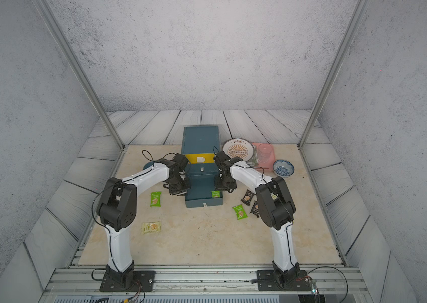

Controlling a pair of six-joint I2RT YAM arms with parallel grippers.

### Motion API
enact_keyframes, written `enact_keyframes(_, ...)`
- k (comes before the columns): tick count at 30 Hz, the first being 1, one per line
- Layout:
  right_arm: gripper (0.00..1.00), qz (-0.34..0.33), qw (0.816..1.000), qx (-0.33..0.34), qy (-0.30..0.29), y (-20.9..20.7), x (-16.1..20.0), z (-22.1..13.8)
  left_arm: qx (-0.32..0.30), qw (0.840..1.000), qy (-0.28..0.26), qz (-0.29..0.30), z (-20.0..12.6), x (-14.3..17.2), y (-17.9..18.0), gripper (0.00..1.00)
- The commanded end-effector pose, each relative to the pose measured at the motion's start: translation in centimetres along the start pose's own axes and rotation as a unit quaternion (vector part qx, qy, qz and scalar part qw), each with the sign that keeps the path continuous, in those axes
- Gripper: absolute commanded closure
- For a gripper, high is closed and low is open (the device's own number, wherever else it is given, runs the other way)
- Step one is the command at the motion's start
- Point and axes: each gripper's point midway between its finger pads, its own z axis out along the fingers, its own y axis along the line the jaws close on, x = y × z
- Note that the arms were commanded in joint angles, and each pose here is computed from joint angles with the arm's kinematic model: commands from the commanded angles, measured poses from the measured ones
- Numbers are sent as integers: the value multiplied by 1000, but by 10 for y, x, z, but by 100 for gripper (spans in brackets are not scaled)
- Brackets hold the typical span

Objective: Take the cookies out of the drawer
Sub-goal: Adjust the drawer in the storage box.

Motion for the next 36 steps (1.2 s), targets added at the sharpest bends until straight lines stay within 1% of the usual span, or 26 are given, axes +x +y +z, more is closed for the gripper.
enact_keyframes(1, 82, 3, 1000, 21, 4, -12, 2, -5, 0, 1000, 7, -2, 6, 1, -2, 90)
enact_keyframes(3, 69, 4, 1000, 17, 6, -12, 3, -11, 2, 1000, 3, 2, 4, 0, -5, 90)
enact_keyframes(5, 61, 5, 1000, 23, 5, -15, 3, -18, 3, 1000, 2, 7, 4, 0, -7, 90)
enact_keyframes(7, 56, 4, 1000, 26, -1, -18, 4, -26, 0, 1000, 3, 12, 7, 2, -6, 91)
enact_keyframes(9, 53, 5, 1000, 27, -6, -20, 5, -36, 1, 1000, 7, 15, 9, 4, -6, 91)
enact_keyframes(13, 52, -3, 1000, 6, -11, -14, 11, -55, 10, 999, 9, 29, 9, 7, -8, 92)
enact_keyframes(17, 51, -11, 999, -33, -16, 3, 14, -76, 18, 998, 8, 53, 7, 8, -9, 100)
enact_keyframes(21, 51, -29, 998, -54, 5, 24, 23, -84, 14, 997, 14, 77, 7, 10, -8, 100)
enact_keyframes(25, 52, -48, 996, -67, 26, 42, 36, -81, 5, 995, 11, 101, 6, 9, -5, 100)
enact_keyframes(29, 52, -50, 995, -65, 51, 50, 47, -70, -8, 993, 6, 119, 2, 5, -3, 100)
enact_keyframes(32, 52, -47, 995, -61, 62, 55, 47, -65, -18, 992, -1, 128, -2, 2, -2, 100)
enact_keyframes(36, 52, -44, 996, -39, 74, 60, 47, -60, -21, 991, -7, 131, -3, -1, -2, 100)
